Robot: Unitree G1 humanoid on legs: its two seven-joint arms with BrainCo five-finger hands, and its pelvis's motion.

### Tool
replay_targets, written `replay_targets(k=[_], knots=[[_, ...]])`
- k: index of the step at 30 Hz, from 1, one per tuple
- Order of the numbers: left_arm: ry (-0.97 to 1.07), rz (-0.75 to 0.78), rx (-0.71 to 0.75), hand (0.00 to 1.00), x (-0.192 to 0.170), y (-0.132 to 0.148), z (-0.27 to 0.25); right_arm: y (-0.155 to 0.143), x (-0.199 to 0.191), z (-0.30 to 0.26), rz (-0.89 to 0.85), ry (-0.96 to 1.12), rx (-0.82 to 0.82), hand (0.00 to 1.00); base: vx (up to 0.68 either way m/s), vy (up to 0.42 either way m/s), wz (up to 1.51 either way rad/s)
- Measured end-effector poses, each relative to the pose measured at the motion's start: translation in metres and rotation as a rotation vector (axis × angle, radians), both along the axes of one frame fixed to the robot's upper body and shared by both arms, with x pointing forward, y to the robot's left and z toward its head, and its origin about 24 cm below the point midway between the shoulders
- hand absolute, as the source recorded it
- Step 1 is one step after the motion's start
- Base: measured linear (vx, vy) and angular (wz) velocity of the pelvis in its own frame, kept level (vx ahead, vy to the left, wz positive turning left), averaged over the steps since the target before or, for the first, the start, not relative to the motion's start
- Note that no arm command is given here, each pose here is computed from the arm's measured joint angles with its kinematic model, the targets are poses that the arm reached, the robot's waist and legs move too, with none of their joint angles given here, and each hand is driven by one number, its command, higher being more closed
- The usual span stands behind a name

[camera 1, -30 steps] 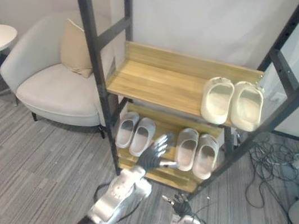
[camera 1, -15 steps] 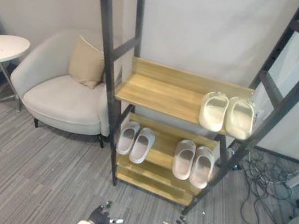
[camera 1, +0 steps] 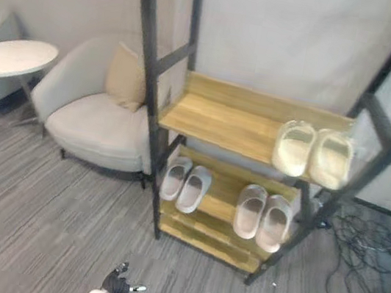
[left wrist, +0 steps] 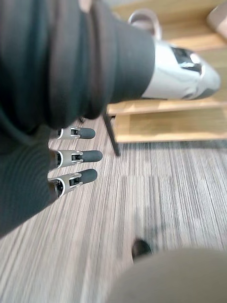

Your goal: Organize the slippers on the shoe rack

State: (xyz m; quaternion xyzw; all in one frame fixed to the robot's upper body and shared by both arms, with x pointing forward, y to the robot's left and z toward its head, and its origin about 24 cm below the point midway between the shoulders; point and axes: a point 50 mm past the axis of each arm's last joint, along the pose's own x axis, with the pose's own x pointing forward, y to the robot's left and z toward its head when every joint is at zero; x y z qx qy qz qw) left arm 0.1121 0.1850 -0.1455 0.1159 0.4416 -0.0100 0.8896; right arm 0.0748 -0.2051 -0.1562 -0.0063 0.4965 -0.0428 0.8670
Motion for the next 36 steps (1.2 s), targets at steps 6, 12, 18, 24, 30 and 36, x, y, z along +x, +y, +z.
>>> replay_targets(k=[6,12,18,24,30,36], knots=[[-0.019,0.000,-0.015,0.00,0.007,-0.005,0.002,-0.003,0.019,0.005,-0.012,-0.056,-0.027,0.00,0.06,-0.106,0.81],[-0.105,-0.045,-0.035,0.00,0.032,-0.017,0.013,0.010,0.057,0.015,-0.062,-0.183,-0.007,0.00,0.00,0.048,0.81],[-0.081,-0.063,-0.033,0.00,0.030,-0.020,0.010,0.015,0.044,0.009,-0.119,-0.140,0.016,0.00,-0.06,0.105,0.79],[-0.040,-0.053,-0.001,0.00,0.026,-0.010,0.006,0.024,0.049,0.007,-0.120,-0.120,0.036,0.00,-0.06,0.126,0.32],[-0.014,-0.038,0.021,0.00,0.020,-0.007,0.002,0.022,0.050,0.008,-0.122,-0.128,0.034,0.00,0.04,0.063,0.61],[-0.007,-0.018,0.001,0.00,0.018,-0.010,0.001,0.021,0.046,0.007,-0.140,-0.119,0.037,0.00,0.07,-0.021,0.75]])
